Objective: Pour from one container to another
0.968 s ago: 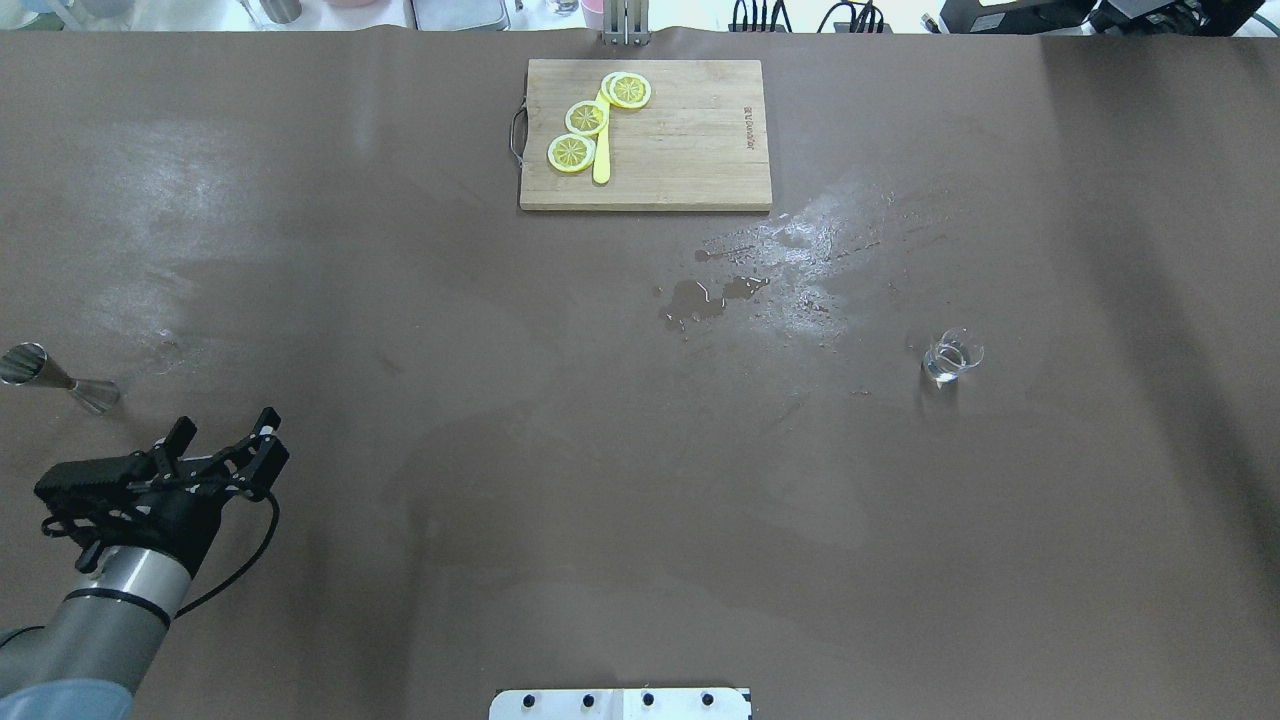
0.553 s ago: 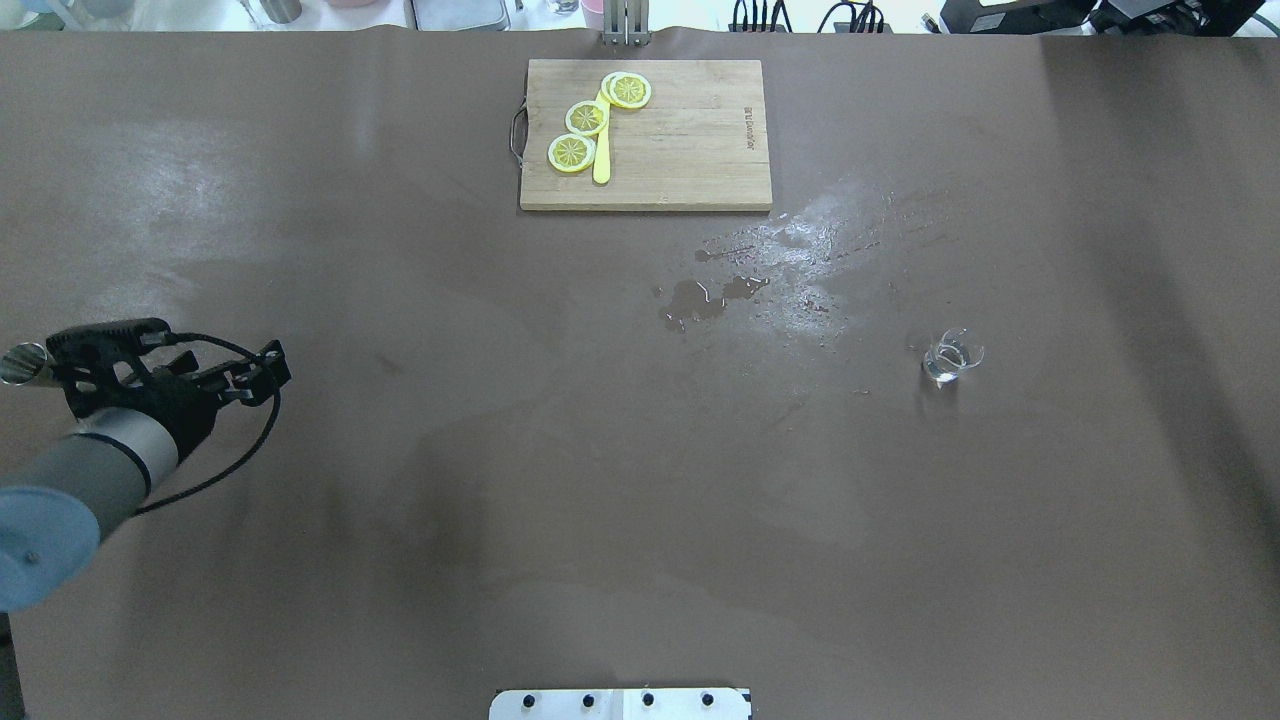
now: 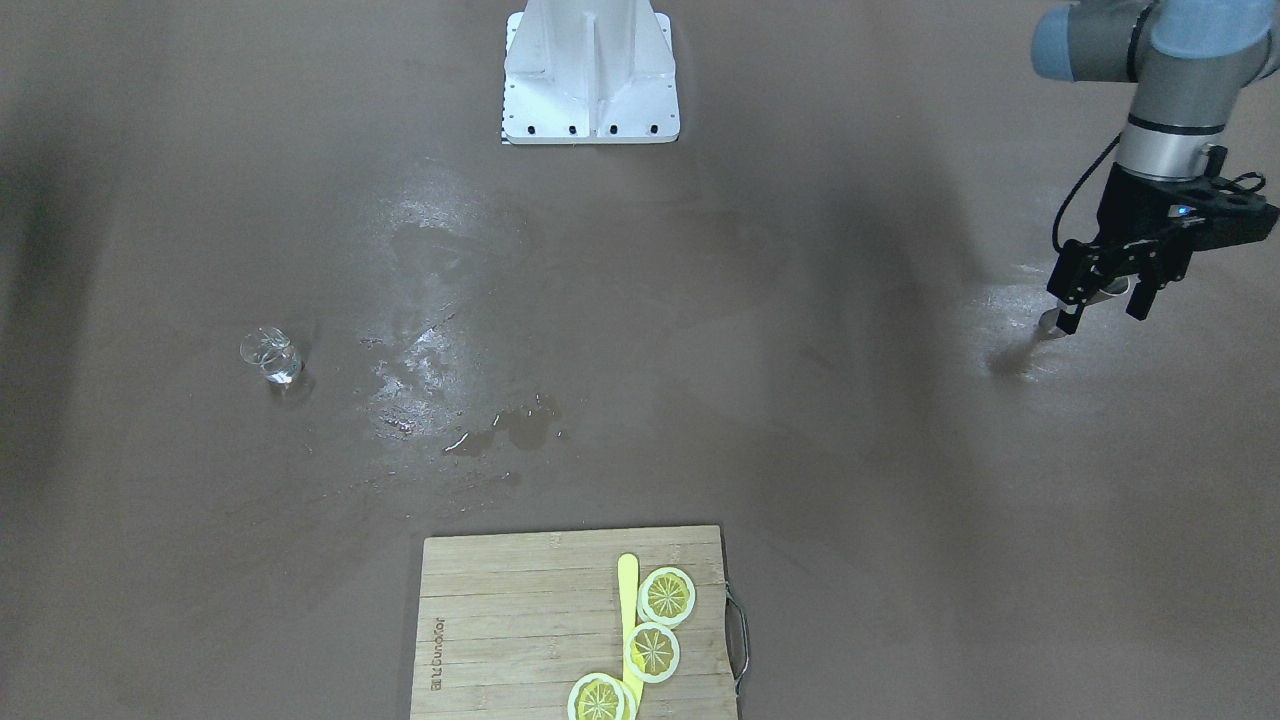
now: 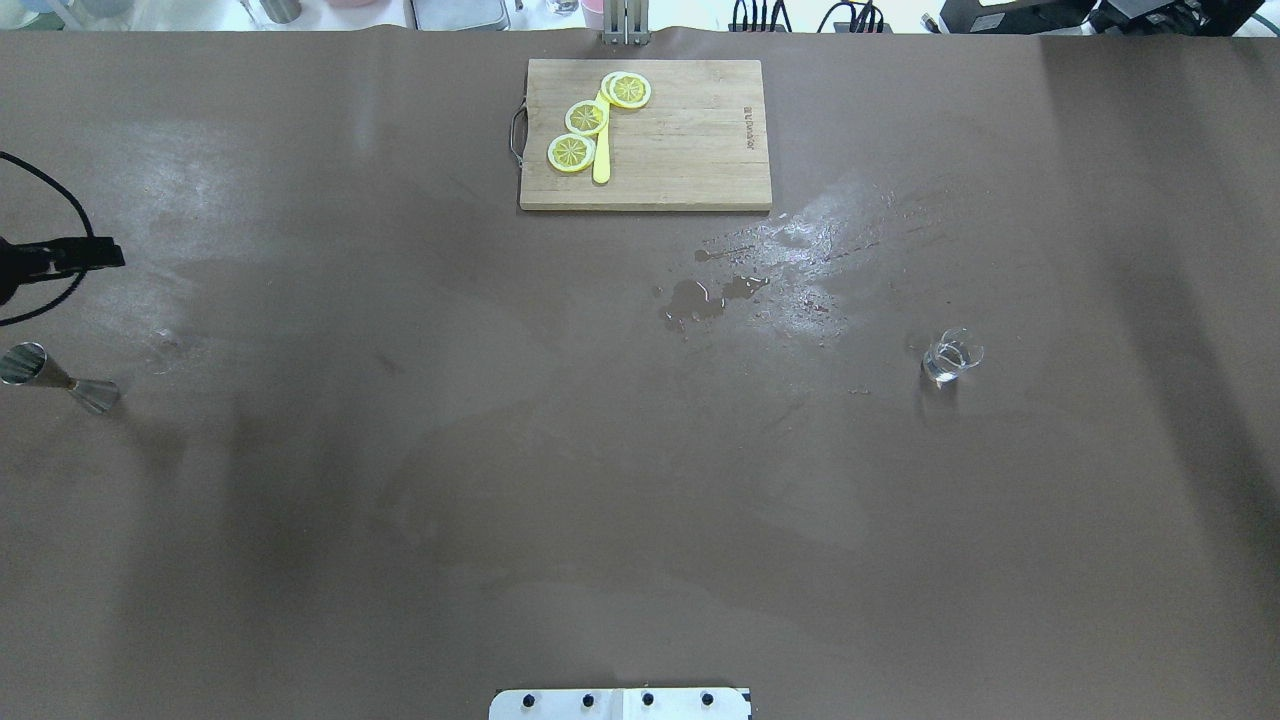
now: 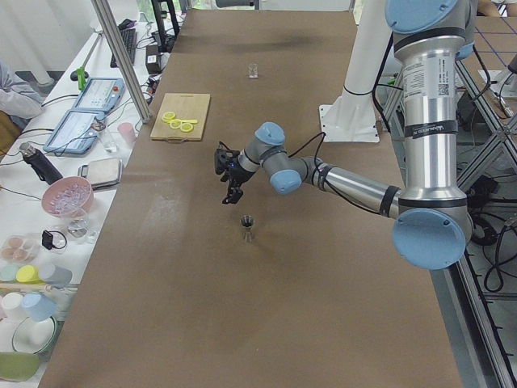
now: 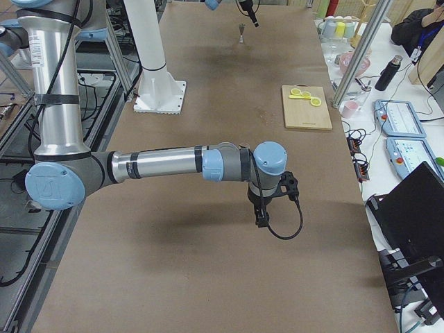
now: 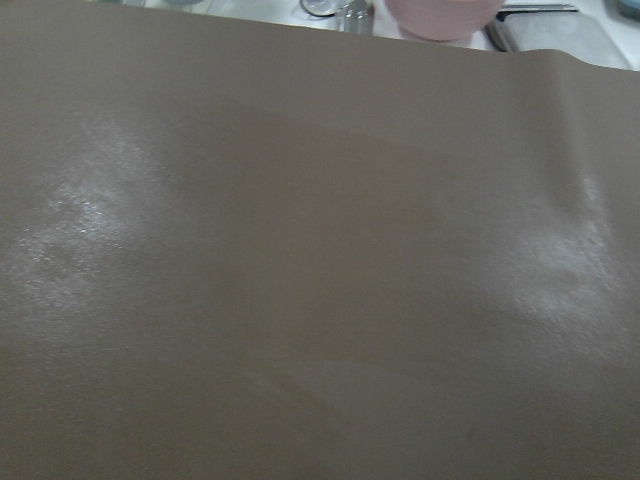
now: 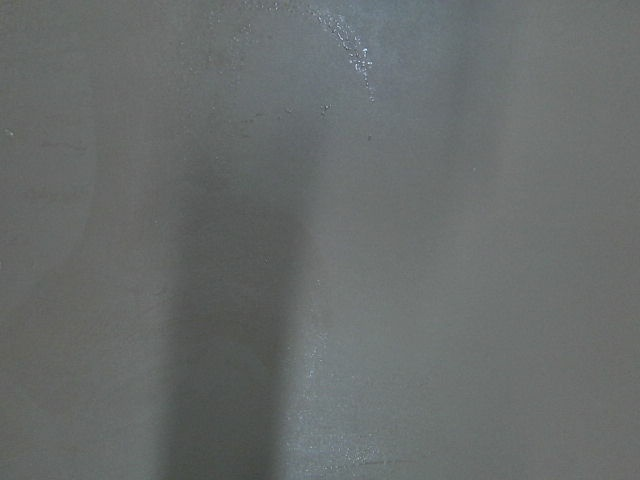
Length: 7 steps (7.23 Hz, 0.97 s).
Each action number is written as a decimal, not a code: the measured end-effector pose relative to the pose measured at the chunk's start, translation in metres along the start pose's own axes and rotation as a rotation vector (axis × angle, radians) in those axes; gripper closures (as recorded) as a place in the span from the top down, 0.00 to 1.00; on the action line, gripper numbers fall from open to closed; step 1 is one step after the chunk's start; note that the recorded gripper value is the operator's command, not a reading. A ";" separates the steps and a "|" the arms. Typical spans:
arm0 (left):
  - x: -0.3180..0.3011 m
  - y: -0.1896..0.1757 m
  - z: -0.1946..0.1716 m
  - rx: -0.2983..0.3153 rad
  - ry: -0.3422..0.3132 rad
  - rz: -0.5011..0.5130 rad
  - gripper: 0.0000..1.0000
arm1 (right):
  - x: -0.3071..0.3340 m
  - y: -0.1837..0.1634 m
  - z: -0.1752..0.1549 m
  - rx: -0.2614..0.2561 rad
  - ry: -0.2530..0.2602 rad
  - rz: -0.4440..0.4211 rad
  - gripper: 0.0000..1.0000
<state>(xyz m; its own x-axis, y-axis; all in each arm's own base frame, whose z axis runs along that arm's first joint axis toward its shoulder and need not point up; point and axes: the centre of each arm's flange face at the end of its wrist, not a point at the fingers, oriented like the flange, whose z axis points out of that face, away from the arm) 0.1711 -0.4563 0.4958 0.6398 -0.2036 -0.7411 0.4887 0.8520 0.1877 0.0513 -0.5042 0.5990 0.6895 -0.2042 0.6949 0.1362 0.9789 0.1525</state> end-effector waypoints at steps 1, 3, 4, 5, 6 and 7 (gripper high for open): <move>-0.041 -0.018 -0.004 -0.074 0.004 -0.005 0.99 | 0.000 0.000 0.000 0.003 -0.002 -0.002 1.00; -0.140 -0.034 -0.021 -0.205 0.038 0.021 0.99 | 0.001 0.000 0.001 0.003 -0.003 -0.003 1.00; -0.187 -0.033 -0.030 -0.257 0.061 0.030 0.99 | 0.001 0.000 0.001 0.003 -0.003 -0.004 1.00; -0.225 -0.030 -0.035 -0.299 0.075 0.053 0.99 | 0.001 0.000 0.001 0.003 -0.003 -0.005 1.00; -0.257 -0.028 -0.036 -0.335 0.079 0.111 0.99 | 0.001 0.000 0.001 0.003 -0.003 -0.005 1.00; -0.287 -0.024 -0.036 -0.366 0.082 0.192 0.99 | 0.002 0.001 0.001 0.002 -0.003 -0.003 1.00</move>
<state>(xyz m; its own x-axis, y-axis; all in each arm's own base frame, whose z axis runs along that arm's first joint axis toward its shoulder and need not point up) -0.0456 -0.4007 0.6808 0.6417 0.0020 -0.7669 0.1129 0.9889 0.0970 0.0518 -0.5037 0.6010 0.6868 -0.2074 0.6966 0.1367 0.9782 0.1564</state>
